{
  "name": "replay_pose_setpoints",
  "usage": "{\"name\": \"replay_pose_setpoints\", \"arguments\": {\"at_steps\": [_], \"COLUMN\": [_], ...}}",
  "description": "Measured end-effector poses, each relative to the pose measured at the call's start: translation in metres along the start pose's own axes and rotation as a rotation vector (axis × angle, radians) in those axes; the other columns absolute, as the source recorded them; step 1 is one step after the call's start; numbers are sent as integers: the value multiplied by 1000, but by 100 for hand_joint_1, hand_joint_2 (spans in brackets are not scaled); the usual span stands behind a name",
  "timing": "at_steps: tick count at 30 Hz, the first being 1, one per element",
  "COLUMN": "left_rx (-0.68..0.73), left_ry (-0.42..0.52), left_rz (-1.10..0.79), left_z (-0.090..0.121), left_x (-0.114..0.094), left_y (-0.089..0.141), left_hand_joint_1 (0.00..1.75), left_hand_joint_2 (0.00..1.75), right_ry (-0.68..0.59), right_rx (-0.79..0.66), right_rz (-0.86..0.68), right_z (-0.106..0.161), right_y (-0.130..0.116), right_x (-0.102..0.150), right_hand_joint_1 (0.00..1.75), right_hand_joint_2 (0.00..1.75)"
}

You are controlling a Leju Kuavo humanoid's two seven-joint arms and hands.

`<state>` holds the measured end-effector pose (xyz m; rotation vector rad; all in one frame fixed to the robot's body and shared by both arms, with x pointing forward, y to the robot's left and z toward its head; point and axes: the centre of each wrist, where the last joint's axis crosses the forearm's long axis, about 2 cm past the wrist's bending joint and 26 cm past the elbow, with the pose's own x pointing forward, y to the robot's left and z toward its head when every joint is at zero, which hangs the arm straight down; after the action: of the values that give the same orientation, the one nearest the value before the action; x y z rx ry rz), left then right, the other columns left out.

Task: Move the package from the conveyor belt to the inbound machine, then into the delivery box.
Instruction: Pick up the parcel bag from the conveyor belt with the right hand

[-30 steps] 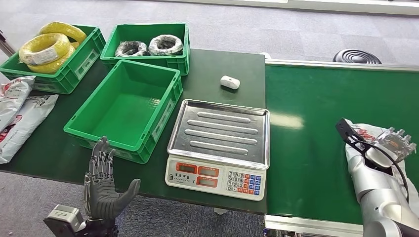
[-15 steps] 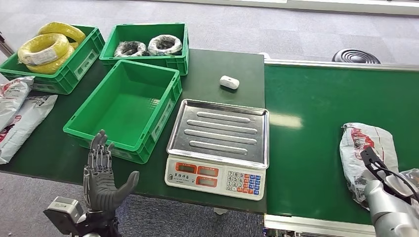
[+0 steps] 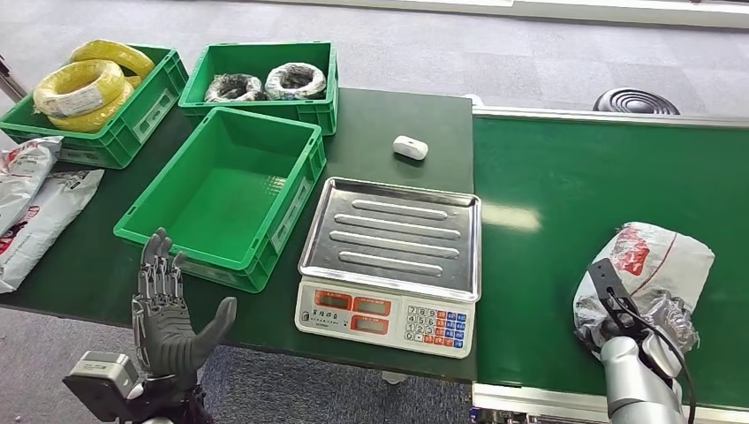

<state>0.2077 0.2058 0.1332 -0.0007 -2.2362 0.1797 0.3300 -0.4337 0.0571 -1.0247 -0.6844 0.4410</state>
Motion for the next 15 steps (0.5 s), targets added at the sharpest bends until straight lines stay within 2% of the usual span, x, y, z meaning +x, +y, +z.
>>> {"name": "replay_pose_setpoints", "arguments": {"at_steps": [8,9,12,13,15], "left_rx": [-5,-4,-1,0,1], "left_ry": [-2,-1,5,8,13], "left_rz": [0,0,-6,-9,-14], "left_z": [-1,-1,1,2,5], "left_x": [1,1,1,1,1], "left_y": [-1,-2,-1,-1,-1], "left_hand_joint_1": [0,0,0,0,0], "left_hand_joint_2": [175,175,175,175,175], "right_ry": [-41,-52,-93,-105,-121], "right_rx": [-30,-40,-65,-70,-76], "right_rz": [-15,-10,4,7,9], "right_z": [12,14,24,28,36], "right_y": [5,6,11,13,17], "right_x": [13,16,26,29,34], "right_hand_joint_1": [0,6,134,172,175], "right_hand_joint_2": [175,175,175,175,175]}}
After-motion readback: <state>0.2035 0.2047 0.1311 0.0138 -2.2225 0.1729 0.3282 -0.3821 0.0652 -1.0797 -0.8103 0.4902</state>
